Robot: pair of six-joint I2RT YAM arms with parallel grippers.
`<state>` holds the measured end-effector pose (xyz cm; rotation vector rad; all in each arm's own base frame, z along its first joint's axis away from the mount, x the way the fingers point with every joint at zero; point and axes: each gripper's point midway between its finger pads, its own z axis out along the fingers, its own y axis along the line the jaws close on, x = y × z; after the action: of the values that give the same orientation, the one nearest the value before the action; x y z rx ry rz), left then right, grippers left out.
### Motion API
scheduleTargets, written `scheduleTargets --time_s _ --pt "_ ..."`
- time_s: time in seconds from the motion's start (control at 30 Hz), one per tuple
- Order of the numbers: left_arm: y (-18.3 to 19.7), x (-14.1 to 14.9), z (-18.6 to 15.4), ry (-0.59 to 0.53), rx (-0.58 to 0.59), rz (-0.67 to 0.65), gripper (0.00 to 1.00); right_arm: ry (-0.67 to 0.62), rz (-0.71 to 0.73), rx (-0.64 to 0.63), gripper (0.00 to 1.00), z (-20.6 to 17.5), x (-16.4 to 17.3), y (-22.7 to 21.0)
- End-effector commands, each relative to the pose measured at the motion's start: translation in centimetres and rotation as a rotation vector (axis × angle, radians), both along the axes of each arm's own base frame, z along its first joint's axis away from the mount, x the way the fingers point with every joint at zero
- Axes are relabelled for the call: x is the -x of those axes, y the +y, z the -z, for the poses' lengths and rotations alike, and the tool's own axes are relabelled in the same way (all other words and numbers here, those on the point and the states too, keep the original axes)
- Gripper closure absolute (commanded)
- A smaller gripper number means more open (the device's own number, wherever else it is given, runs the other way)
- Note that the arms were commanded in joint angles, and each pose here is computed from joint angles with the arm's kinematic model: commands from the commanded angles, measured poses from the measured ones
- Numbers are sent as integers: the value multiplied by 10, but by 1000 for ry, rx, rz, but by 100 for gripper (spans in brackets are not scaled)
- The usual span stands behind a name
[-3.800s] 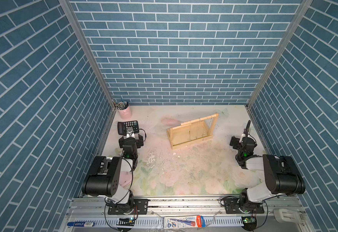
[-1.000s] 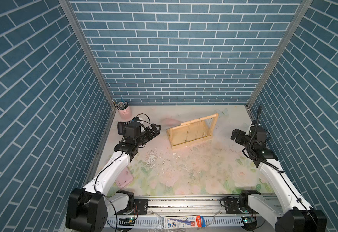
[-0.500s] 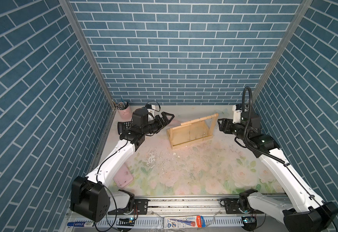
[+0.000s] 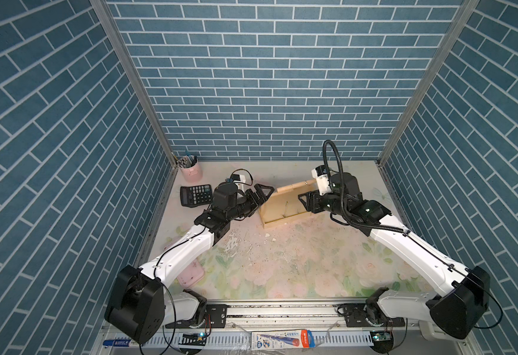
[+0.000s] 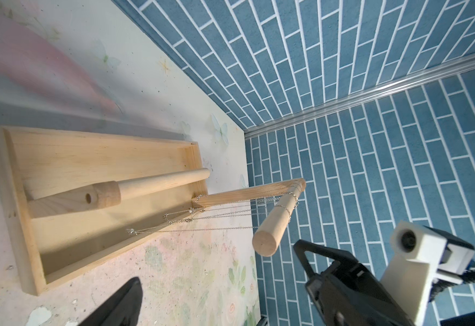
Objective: Take the necklace off the jewelry display stand
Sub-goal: Move the stand to the center of the board.
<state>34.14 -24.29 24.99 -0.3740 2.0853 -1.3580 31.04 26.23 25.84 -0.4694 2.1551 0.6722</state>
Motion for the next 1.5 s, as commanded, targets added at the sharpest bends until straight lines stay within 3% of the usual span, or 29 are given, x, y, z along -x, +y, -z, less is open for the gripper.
scheduleTargets --time_s 0.0,0.27,0.63,0.9,1.1,1.17,1.3,1.47 --pt "-5 -5 -21 -52 84 -16 1 -26 -54 -53 42 -2 -1 16" --pt "-8 -2 -16 -64 142 -30 1 -79 -82 -139 47 0 -8 31" --pt "-14 2 -5 -41 174 -2 1 -89 -63 -124 54 10 -28 41" --pt "-10 3 2 -38 136 -7 1 -104 -54 -109 60 13 -35 42" --pt "34 -6 42 7 -65 -130 1 -106 -55 -110 61 12 -36 42" --pt "51 -11 58 24 -83 -174 1 -105 -60 -109 61 13 -34 43" --pt "65 -25 78 43 -39 -201 1 -107 -66 -112 61 10 -34 43" --pt "51 -48 92 82 61 -170 1 -110 -69 -114 62 8 -33 43"
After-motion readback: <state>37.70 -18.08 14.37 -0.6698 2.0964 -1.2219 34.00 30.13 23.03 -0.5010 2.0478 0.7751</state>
